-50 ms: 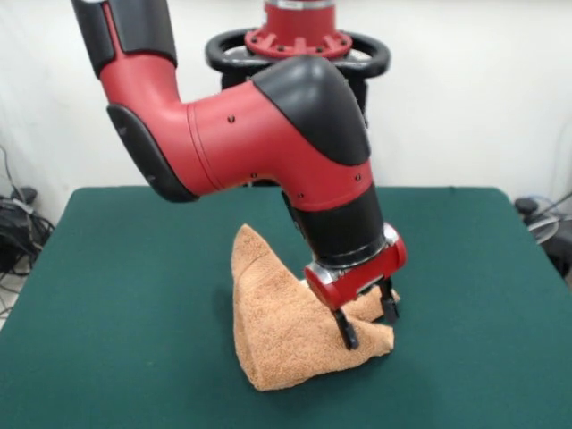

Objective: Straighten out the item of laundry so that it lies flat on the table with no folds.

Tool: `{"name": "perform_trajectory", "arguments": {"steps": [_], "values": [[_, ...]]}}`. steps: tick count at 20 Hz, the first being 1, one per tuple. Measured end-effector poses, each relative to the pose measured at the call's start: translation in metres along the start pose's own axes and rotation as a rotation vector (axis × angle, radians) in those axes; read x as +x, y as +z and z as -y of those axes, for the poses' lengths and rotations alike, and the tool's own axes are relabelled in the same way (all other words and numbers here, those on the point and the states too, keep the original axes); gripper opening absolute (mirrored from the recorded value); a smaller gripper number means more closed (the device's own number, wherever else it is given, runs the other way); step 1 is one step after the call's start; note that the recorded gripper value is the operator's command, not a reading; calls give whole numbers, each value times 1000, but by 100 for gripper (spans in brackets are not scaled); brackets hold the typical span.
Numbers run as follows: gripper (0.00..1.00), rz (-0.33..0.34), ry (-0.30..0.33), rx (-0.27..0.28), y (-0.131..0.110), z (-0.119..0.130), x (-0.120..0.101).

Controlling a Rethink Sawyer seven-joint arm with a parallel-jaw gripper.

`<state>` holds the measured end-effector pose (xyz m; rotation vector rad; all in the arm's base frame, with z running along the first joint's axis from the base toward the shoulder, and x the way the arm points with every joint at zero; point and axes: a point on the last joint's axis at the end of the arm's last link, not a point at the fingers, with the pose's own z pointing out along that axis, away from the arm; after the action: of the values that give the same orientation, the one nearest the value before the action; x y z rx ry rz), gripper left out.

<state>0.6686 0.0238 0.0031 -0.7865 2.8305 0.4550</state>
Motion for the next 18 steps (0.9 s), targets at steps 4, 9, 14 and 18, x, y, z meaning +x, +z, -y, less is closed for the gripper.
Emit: {"name": "perform_trajectory", "arguments": {"steps": [4, 9, 14, 18], "values": [[100, 10, -18, 35, -17, 4, -10], [100, 23, -39, 73, -33, 7, -25], [100, 26, -52, 85, -39, 4, -31], [100, 24, -53, 80, -36, 2, -31]]}}
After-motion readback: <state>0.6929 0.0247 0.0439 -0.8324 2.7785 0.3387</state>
